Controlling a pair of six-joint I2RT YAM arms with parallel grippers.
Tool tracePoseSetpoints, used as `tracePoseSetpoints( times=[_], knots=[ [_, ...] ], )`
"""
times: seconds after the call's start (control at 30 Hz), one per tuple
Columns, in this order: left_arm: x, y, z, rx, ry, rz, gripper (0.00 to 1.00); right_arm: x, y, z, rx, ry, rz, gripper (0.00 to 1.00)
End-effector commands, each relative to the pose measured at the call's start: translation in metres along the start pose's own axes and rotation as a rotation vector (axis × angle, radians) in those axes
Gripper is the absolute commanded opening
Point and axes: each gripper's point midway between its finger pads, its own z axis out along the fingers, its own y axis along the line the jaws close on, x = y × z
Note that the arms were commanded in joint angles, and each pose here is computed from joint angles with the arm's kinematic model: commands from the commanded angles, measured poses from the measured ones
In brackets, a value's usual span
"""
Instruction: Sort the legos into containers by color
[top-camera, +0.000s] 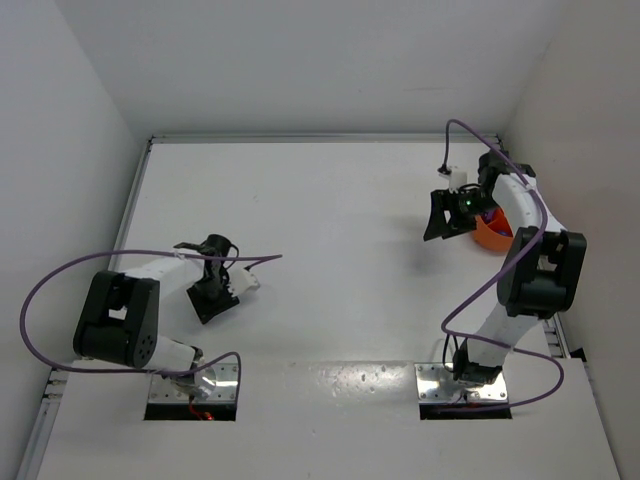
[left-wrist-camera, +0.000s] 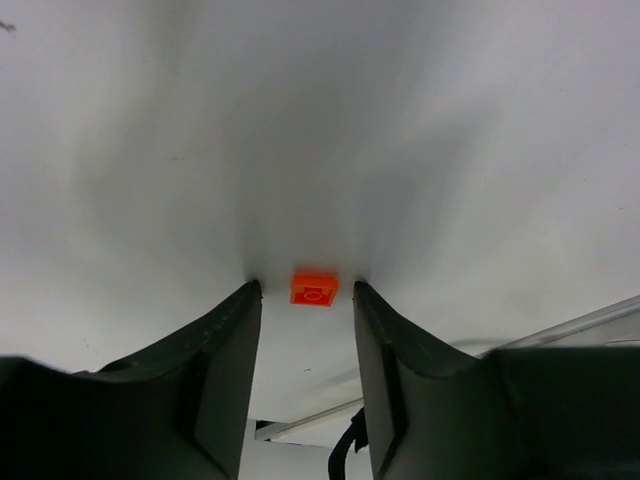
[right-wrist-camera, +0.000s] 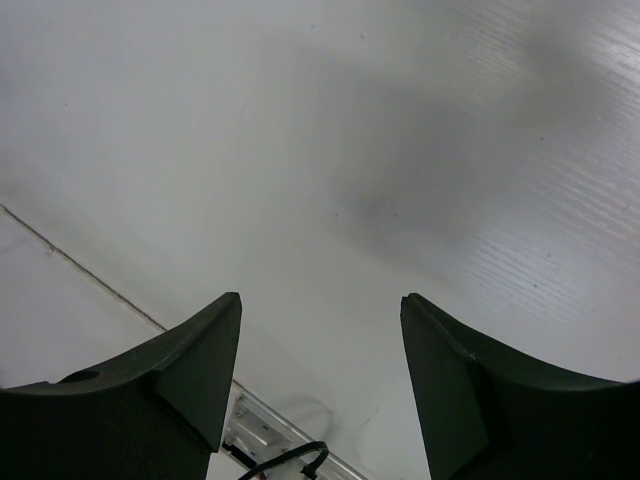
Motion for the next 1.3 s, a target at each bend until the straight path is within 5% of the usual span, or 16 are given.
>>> tracePoseSetpoints(
  times=[0.0, 0.53, 0.8, 0.97, 1.1, 1.27],
  knots=[
    [-0.027, 0.003, 0.004, -0.003, -0.097, 0.013, 0.46, -0.018, 0.0, -0.005, 0.011, -0.045, -0.034, 0.65],
    [-0.03, -0.003, 0.011, 0.025, -0.115, 0.023, 0.1, -0.019, 0.005, -0.003, -0.002, -0.044, -0.043, 0.64],
    [-0.132, 0.014, -0.07, 0.167, -0.483, -0.106, 0.0, -0.022, 0.057, 0.005, -0.146, -0.075, -0.12, 0.61],
    [-0.187, 0.015, -0.127, 0.332, -0.676, -0.13, 0.0, -0.023, 0.118, 0.009, -0.416, -0.081, -0.122, 0.6],
    [-0.216, -0.012, -0.178, 0.553, -0.885, -0.052, 0.0, -0.029, 0.163, 0.011, -0.688, -0.005, 0.007, 0.6],
    [-0.224, -0.036, -0.226, 0.594, -1.084, 0.094, 0.0, -0.046, 0.22, 0.015, -0.902, 0.011, 0.042, 0.6]
  ],
)
